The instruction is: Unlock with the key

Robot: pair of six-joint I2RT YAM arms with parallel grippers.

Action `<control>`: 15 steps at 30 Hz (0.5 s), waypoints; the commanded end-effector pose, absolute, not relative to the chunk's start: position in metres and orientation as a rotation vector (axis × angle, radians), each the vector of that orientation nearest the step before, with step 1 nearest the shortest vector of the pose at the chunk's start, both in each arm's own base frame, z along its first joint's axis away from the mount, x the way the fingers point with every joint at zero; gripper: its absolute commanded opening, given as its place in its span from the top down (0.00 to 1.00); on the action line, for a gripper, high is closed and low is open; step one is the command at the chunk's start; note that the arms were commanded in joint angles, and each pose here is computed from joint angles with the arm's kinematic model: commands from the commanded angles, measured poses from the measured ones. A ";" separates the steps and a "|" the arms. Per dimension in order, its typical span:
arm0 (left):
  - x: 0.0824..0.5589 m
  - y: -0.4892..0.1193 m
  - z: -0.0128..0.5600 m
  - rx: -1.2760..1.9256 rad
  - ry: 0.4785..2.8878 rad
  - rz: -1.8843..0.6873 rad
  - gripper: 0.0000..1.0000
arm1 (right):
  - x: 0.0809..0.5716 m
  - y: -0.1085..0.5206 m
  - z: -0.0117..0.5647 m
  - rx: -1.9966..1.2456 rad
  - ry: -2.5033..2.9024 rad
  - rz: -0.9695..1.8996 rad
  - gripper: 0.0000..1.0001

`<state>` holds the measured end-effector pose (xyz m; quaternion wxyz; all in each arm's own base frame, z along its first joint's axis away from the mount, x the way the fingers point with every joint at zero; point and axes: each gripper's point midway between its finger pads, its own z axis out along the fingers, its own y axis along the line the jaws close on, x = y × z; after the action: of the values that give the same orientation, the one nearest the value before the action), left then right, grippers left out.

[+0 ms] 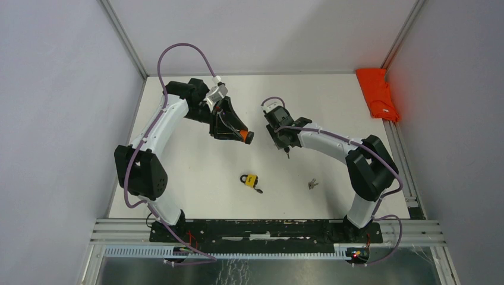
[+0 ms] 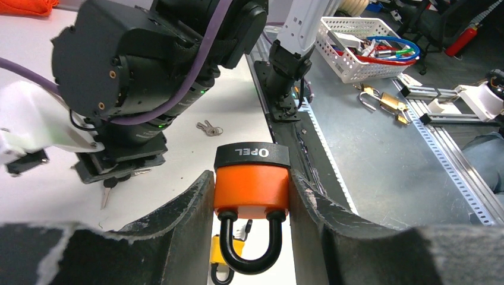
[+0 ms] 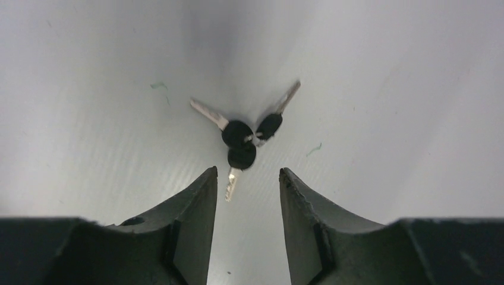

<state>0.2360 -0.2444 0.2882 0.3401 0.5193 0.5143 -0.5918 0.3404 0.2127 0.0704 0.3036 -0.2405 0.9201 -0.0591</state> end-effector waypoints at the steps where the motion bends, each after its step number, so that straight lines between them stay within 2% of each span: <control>1: 0.229 -0.249 0.330 1.296 1.160 -1.570 0.98 | 0.359 0.224 0.070 -0.445 2.442 -0.106 0.54; 6: 0.231 -0.249 0.328 1.294 1.165 -1.573 0.98 | 0.367 0.222 0.052 -0.358 2.466 -0.107 0.57; 15: 0.231 -0.250 0.327 1.293 1.166 -1.576 0.98 | 0.377 0.208 0.050 -0.297 2.460 -0.158 0.57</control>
<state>0.2359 -0.2443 0.2882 0.3399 0.5192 0.5143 -0.5919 0.3624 0.2082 0.0382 0.2964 -0.1415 0.9427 -0.0594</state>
